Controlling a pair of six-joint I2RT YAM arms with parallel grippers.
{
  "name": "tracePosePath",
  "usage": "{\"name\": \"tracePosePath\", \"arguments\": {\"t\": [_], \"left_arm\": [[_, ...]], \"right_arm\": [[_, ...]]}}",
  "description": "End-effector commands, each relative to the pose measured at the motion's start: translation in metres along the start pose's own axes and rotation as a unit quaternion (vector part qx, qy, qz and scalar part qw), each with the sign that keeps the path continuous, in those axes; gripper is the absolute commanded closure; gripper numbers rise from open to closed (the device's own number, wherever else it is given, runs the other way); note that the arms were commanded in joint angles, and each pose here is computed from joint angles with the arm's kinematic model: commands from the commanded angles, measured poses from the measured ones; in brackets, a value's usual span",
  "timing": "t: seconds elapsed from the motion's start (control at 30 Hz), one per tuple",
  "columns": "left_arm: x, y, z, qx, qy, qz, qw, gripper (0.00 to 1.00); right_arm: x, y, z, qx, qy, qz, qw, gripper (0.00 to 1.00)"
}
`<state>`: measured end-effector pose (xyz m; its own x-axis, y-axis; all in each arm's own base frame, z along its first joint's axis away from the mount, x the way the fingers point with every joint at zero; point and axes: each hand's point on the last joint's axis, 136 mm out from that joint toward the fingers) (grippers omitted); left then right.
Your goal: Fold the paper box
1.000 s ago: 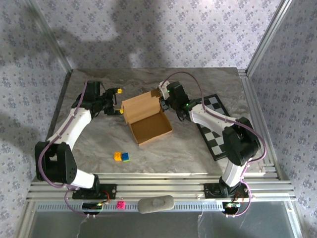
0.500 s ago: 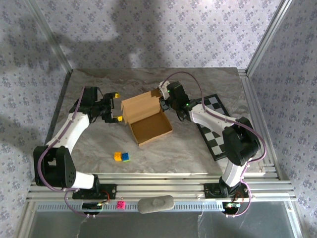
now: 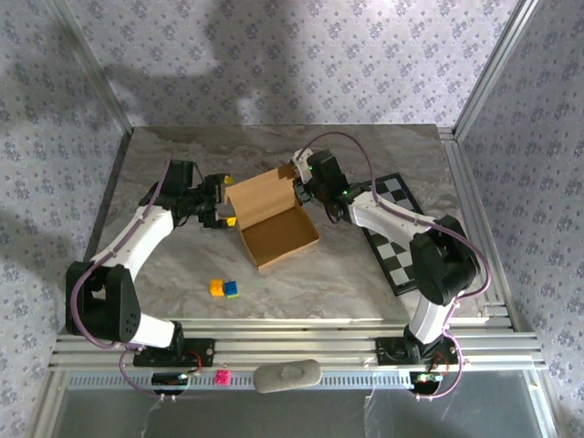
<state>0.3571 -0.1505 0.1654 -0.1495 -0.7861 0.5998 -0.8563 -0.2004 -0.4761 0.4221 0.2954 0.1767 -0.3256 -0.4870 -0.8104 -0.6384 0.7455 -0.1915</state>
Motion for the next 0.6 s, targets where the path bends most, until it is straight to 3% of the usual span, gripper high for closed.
{"name": "tracePosePath", "arguments": {"t": [0.0,0.33,0.57], "left_arm": [[0.003,0.003,0.0,0.0,0.009,-0.099,0.995,0.11],[0.001,0.007,0.01,-0.011,0.004,-0.093,0.996,0.54],[-0.003,0.023,0.009,-0.024,-0.001,-0.093,0.995,0.66]], "right_arm": [[-0.005,0.006,-0.004,-0.008,-0.002,0.008,1.0,1.0],[-0.001,0.011,-0.009,-0.015,-0.005,0.027,1.0,1.0],[0.002,0.021,-0.013,-0.029,-0.001,0.06,0.998,1.0]]}}
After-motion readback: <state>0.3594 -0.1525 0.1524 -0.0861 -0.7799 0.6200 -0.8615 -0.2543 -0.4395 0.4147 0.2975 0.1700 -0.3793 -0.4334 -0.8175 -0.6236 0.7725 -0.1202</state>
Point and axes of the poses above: each hand's point on the last joint's axis, 136 mm out from that joint toward the fingers, its own z axis out along the fingers, its own y axis along the line the jaws close on, x = y × z, and after that the axes turned 11 degrees about -z, right-handed
